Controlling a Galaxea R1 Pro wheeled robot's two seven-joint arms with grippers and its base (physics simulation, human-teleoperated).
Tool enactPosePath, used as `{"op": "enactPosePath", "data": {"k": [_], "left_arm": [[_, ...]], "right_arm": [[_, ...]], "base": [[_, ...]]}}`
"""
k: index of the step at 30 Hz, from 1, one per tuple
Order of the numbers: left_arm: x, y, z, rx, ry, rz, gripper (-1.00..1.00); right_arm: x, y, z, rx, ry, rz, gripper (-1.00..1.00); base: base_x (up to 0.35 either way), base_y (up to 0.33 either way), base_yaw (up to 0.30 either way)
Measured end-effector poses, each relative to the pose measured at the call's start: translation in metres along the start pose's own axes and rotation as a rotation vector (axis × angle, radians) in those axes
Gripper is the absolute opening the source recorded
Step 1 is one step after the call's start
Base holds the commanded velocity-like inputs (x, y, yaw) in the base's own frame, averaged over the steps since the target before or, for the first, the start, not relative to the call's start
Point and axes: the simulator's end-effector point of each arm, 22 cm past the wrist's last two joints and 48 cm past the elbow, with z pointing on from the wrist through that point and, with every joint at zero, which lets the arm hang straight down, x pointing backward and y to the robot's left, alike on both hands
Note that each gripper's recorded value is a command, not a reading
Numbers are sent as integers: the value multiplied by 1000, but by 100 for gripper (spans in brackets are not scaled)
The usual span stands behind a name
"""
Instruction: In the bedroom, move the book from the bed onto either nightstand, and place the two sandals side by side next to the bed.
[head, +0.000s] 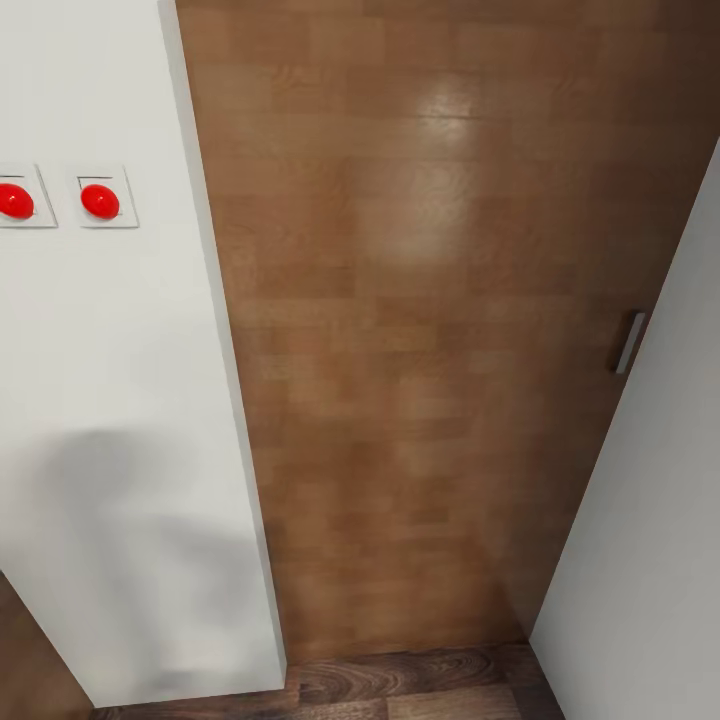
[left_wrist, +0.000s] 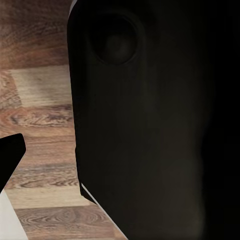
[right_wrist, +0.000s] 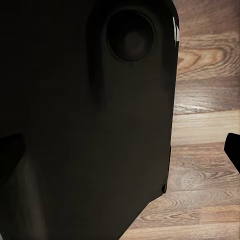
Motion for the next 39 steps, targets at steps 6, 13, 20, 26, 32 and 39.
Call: {"op": "enactPosePath", "data": {"k": [6,13,20,26,32,39], "left_arm": [[0,0,0,0,0,0,100],[-6,12,0,-13,-26,6,100],[-11,18,0,-20,-52,8,100],[-13,20,0,-21,-57,11,100],[-13,20,0,-22,-59,12,100],[-13,21,0,-23,-60,14,100]], "right_arm": [[0,0,0,0,0,0,100],[1,-5,0,7,2,9,100],[1,-7,0,10,1,15,100],[1,-8,0,11,1,14,100],[1,-8,0,10,1,10,100],[1,-8,0,10,1,5,100]], "base": [[0,0,0],[0,0,0],[0,0,0],[0,0,-3],[0,0,-39],[0,0,-118]]}}
